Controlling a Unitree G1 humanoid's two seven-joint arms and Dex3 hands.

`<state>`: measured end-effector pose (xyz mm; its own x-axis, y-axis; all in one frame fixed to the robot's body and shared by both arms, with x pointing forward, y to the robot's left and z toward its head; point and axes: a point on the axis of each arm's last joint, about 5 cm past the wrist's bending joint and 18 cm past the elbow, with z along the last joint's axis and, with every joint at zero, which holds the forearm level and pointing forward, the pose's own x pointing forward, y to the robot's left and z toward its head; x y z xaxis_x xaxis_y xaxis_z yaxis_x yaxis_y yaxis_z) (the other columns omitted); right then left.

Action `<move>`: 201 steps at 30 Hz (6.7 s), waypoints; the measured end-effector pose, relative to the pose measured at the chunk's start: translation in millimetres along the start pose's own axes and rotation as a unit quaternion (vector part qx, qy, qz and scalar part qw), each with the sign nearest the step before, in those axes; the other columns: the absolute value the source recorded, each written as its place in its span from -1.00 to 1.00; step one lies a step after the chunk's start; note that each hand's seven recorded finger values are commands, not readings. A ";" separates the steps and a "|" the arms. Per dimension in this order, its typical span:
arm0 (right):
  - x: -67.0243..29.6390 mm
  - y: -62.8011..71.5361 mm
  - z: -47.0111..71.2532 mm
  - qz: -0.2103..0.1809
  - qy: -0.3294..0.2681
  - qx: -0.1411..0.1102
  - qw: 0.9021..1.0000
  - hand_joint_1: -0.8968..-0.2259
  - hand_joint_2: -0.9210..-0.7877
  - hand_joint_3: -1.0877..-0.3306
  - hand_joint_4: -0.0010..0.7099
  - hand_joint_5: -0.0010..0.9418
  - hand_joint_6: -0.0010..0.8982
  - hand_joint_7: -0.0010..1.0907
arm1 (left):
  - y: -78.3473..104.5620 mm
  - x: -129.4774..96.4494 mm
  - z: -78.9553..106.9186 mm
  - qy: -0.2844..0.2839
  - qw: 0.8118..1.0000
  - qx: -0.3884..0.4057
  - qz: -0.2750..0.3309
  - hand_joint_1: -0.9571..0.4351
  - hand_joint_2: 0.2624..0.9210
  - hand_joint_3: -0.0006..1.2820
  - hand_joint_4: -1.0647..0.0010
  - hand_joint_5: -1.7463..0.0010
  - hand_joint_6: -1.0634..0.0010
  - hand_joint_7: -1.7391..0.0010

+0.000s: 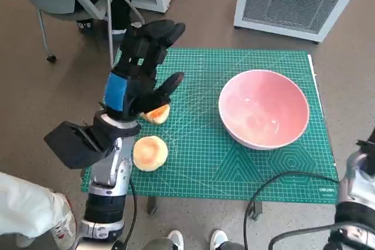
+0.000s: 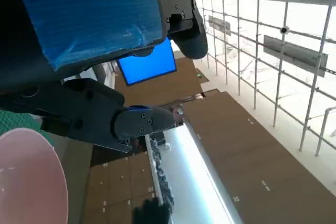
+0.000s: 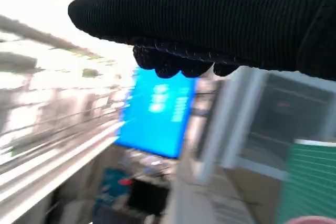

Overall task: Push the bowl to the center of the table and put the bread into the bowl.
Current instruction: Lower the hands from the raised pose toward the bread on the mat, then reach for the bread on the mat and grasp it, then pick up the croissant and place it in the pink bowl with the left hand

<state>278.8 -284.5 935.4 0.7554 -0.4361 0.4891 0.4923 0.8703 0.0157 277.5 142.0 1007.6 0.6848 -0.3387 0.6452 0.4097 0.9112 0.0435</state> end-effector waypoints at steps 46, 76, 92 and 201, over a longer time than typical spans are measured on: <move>-40.0 82.9 -34.6 0.119 0.278 0.075 0.950 0.70 -1.00 0.34 0.20 -0.98 -0.55 0.01 | 9.0 -8.5 9.7 -0.001 1.000 0.014 0.003 -0.12 1.00 -0.42 0.87 0.29 1.00 -0.22; -35.4 130.3 -16.2 0.197 0.262 0.105 0.939 0.68 -1.00 0.36 0.17 -1.00 -0.59 0.05 | 14.3 -15.4 12.4 0.007 0.999 0.026 0.021 -0.14 1.00 -0.43 0.88 0.30 1.00 -0.21; 6.7 117.4 15.0 0.176 0.090 0.112 0.974 0.67 -1.00 0.37 0.14 -0.99 -0.74 0.17 | 72.1 -11.7 34.6 0.071 0.936 0.339 -0.053 -0.12 1.00 -0.62 0.63 0.53 0.81 0.03; -24.9 90.2 114.1 0.303 -0.330 0.136 0.884 0.33 -1.00 0.42 0.13 -0.99 -0.88 0.41 | 85.7 59.6 -10.1 0.362 0.689 0.525 -0.344 0.38 1.00 -0.81 -0.17 -0.34 -0.07 -0.49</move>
<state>255.1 -169.0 1024.1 0.3842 0.2796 0.8799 -0.1057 0.9601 -0.2589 359.5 197.5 1042.0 0.8233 -0.4568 -0.3369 0.3859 0.0152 0.9224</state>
